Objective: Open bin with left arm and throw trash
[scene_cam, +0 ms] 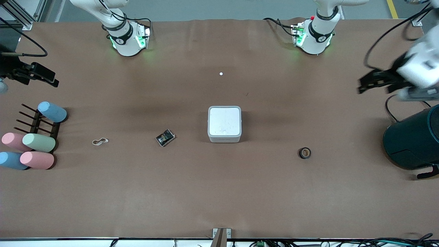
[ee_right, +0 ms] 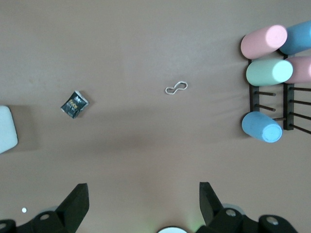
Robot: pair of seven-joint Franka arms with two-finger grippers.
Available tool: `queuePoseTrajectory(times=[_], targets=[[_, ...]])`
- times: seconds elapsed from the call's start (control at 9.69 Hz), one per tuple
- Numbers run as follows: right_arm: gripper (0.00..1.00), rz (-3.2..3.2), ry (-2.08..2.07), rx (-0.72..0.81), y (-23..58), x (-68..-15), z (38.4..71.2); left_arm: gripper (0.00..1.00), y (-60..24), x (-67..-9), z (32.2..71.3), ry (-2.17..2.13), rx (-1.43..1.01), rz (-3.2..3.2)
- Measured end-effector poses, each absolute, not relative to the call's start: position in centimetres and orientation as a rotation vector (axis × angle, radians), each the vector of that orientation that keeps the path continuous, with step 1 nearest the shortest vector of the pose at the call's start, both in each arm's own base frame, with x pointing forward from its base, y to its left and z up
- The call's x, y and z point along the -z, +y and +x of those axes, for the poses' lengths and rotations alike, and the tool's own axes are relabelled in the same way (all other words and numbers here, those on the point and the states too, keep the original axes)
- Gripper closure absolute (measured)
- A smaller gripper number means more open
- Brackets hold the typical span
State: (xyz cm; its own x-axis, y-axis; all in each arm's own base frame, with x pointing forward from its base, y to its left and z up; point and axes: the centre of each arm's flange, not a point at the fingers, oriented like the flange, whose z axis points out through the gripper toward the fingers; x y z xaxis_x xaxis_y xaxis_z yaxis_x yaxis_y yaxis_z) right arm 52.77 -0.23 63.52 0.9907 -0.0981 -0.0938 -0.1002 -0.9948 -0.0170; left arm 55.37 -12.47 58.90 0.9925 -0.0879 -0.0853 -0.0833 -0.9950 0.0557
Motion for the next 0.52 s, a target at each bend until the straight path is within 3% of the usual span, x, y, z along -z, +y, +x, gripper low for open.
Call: queuePoseTrajectory(times=[0.1, 0.31, 0.52], targets=[[0.00, -3.113, 0.134, -0.211, 0.5, -63.1, 52.3, 0.14, -19.2, -55.1, 56.0, -0.247, 0.173, 3.075], [0.00, -3.114, 0.113, -0.177, 1.3, -61.7, 53.7, 0.47, -30.5, -47.5, 57.3, -0.277, 0.195, 3.065], [0.00, -3.090, 0.216, -0.134, 4.9, -55.2, 58.4, 0.76, -39.9, -41.8, 56.7, -0.301, 0.115, 3.033]])
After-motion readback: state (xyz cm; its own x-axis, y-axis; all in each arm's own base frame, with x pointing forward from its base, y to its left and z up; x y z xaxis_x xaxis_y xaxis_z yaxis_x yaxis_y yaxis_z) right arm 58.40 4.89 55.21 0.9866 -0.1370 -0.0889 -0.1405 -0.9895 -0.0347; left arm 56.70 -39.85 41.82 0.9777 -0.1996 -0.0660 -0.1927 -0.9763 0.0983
